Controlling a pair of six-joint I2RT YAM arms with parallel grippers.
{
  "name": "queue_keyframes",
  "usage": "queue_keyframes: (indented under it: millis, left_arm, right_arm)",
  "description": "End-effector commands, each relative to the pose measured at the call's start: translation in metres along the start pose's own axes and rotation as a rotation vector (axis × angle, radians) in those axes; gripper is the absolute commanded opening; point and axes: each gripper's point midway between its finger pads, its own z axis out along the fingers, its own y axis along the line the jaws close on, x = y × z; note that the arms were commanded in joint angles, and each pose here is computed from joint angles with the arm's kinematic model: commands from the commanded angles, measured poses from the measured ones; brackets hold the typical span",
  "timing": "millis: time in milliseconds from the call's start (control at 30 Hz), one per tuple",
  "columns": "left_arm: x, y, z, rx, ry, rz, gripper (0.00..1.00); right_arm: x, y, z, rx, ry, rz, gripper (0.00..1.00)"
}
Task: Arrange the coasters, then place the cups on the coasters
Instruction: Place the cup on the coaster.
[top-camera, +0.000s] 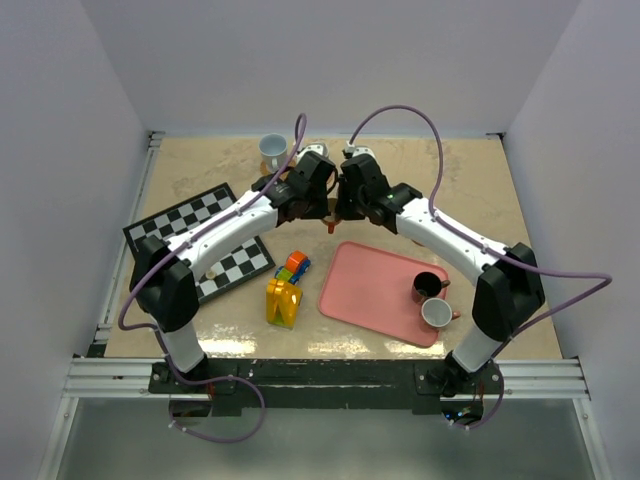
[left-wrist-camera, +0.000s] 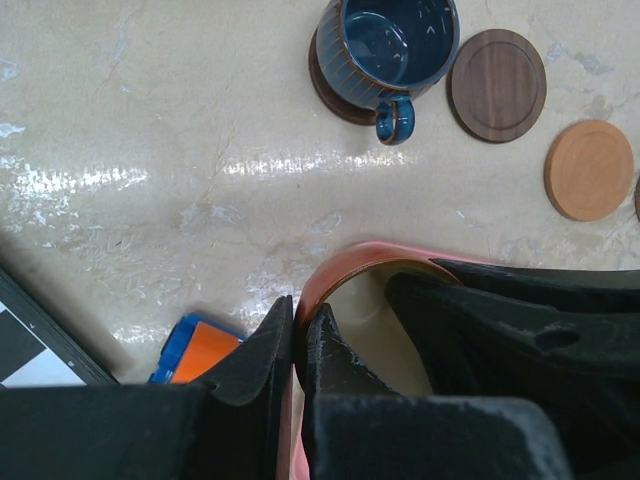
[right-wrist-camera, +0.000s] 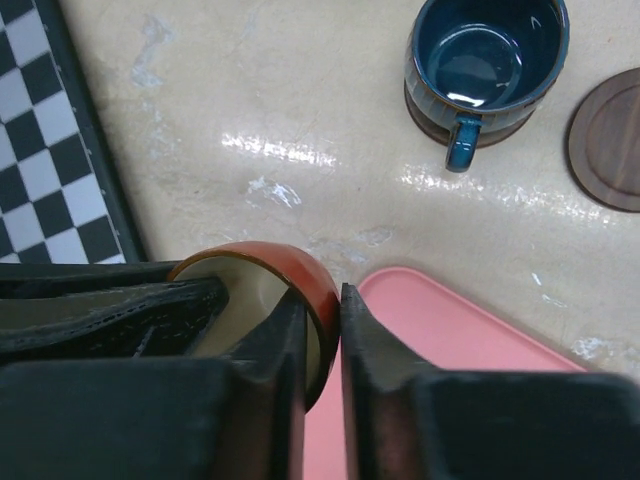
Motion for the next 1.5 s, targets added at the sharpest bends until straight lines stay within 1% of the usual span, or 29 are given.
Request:
queue_keyframes:
  millis: [0, 33, 67, 100, 133, 167, 200, 233, 300, 400, 467, 500, 567, 700, 833, 867, 1000, 1067, 1267, 1467]
  left_arm:
    - [-0.02, -0.013, -0.025, 0.089, -0.061, -0.043, 0.0]
    - [-0.019, -0.015, -0.026, 0.107, -0.054, -0.041, 0.01]
    - [-0.017, -0.018, -0.026, 0.125, -0.051, -0.039, 0.09]
    - [-0.018, -0.021, -0.028, 0.146, -0.053, -0.041, 0.25]
    - [-0.018, -0.022, -0.03, 0.159, -0.055, -0.046, 0.44]
    - [-0.018, -0.024, -0.032, 0.172, -0.06, -0.05, 0.53]
    - [-0.019, -0.024, -0.036, 0.182, -0.071, -0.058, 0.61]
    - [-0.021, -0.023, -0.039, 0.188, -0.086, -0.07, 0.66]
    - [-0.022, -0.018, -0.049, 0.202, -0.127, -0.09, 0.72]
    - [-0.021, -0.003, -0.063, 0.198, -0.191, -0.123, 0.76]
    - [-0.023, 0.007, -0.083, 0.216, -0.261, -0.153, 0.77]
    - [-0.023, 0.013, -0.089, 0.217, -0.285, -0.17, 0.79]
    - [-0.02, 0.024, -0.095, 0.208, -0.318, -0.18, 0.83]
    - [-0.021, 0.04, -0.092, 0.161, -0.327, -0.143, 0.87]
    - [-0.055, 0.05, -0.097, 0.21, -0.378, -0.152, 0.88]
    - [-0.063, 0.052, -0.098, 0.237, -0.395, -0.162, 0.88]
    - [-0.09, 0.072, -0.098, 0.297, -0.449, -0.194, 0.89]
    - [-0.095, 0.075, -0.095, 0.314, -0.45, -0.173, 0.89]
    - [-0.1, 0.086, -0.086, 0.308, -0.437, -0.173, 0.89]
    - [-0.097, 0.103, -0.083, 0.247, -0.432, -0.18, 0.89]
  right_arm:
    - [-0.027, -0.005, -0.004, 0.035, -0.078, -0.013, 0.0]
    - [-0.027, -0.005, -0.004, 0.038, -0.079, -0.016, 0.0]
    - [-0.029, -0.006, -0.004, 0.037, -0.084, -0.019, 0.0]
    - [-0.031, -0.005, -0.005, 0.034, -0.085, -0.025, 0.0]
    - [-0.035, -0.006, -0.006, 0.036, -0.093, -0.027, 0.0]
    - [-0.039, -0.01, -0.008, 0.039, -0.101, -0.028, 0.0]
    - [-0.042, -0.013, -0.009, 0.041, -0.105, -0.027, 0.0]
    - [-0.048, -0.018, -0.011, 0.044, -0.113, -0.025, 0.0]
    - [-0.059, -0.031, -0.015, 0.046, -0.13, -0.028, 0.0]
    - [-0.079, -0.057, -0.023, 0.044, -0.16, -0.045, 0.0]
    - [-0.093, -0.074, -0.028, 0.043, -0.186, -0.072, 0.0]
    - [-0.098, -0.08, -0.029, 0.02, -0.184, -0.097, 0.0]
    - [-0.101, -0.1, -0.026, 0.039, -0.16, -0.133, 0.0]
    - [-0.099, -0.129, -0.012, 0.024, -0.104, -0.193, 0.0]
    - [-0.099, -0.149, -0.003, 0.017, -0.067, -0.2, 0.0]
    - [-0.098, -0.153, 0.001, 0.017, -0.066, -0.235, 0.0]
    - [-0.082, -0.156, 0.024, -0.028, -0.004, -0.246, 0.0]
    - [-0.073, -0.157, 0.033, -0.038, 0.019, -0.237, 0.0]
    - [-0.061, -0.173, 0.053, 0.016, 0.053, -0.224, 0.0]
    - [-0.05, -0.19, 0.066, 0.057, 0.085, -0.227, 0.0]
